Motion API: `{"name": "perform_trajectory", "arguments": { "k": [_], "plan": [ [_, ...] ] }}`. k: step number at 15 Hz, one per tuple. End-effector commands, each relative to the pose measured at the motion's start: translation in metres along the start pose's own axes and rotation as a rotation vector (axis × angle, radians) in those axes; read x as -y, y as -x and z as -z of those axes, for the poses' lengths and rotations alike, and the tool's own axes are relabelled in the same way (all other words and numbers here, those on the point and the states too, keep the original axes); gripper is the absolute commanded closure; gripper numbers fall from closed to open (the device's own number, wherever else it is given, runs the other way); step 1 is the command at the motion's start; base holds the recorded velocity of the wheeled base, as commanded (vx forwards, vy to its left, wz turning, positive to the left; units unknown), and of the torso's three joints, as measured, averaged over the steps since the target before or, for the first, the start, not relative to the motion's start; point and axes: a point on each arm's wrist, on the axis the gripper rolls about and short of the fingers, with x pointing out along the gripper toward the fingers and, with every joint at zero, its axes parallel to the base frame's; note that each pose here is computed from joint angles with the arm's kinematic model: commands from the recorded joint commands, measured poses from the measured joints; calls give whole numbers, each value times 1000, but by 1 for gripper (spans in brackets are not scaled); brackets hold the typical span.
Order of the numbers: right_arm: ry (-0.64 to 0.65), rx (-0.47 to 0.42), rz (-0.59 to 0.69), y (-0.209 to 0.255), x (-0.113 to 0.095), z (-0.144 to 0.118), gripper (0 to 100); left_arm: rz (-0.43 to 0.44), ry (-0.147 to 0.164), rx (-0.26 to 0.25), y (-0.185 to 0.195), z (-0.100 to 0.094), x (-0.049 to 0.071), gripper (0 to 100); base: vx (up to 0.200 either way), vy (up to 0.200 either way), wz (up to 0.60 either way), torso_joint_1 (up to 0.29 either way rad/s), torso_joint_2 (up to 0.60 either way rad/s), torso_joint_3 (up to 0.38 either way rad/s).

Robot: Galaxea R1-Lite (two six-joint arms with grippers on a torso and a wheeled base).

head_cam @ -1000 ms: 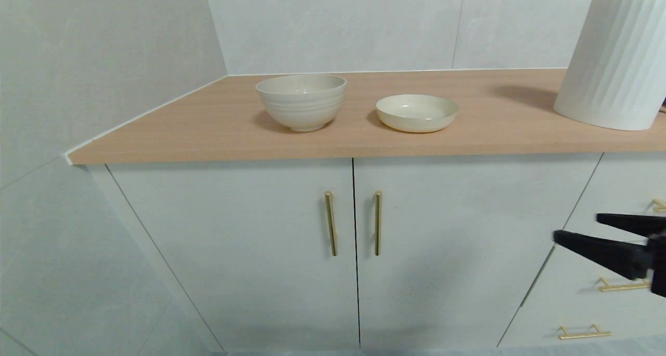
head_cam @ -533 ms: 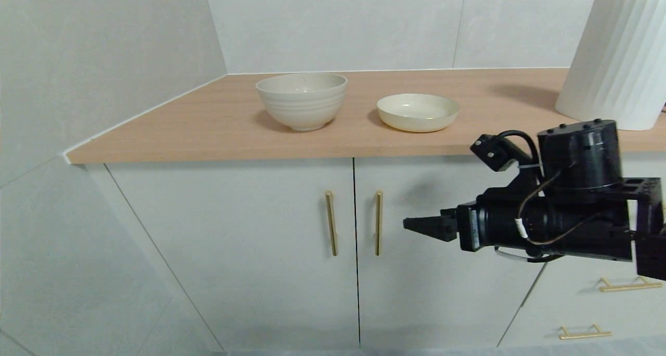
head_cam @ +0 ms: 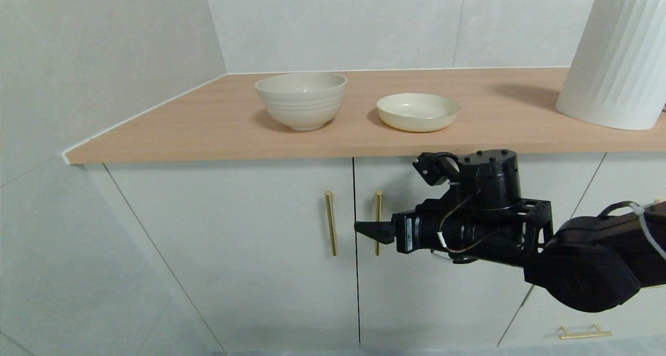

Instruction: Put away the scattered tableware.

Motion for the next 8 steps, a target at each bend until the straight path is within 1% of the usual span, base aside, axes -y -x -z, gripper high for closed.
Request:
{"name": "perform_trajectory", "arguments": {
  "k": [1, 2, 6, 8],
  "plan": [
    [-1, -33, 14, -12, 1, 13, 0, -1, 0, 0, 0, 0, 0, 0, 0, 0, 0, 0, 0, 0],
    [0, -12, 25, -17, 3, 15, 0, -1, 0, 0, 0, 0, 0, 0, 0, 0, 0, 0, 0, 0],
    [-18, -3, 26, -27, 6, 20, 0, -1, 0, 0, 0, 0, 0, 0, 0, 0, 0, 0, 0, 0],
    [-11, 39, 44, -36, 9, 26, 0, -1, 0, 0, 0, 0, 0, 0, 0, 0, 0, 0, 0, 0]
  ]
}}
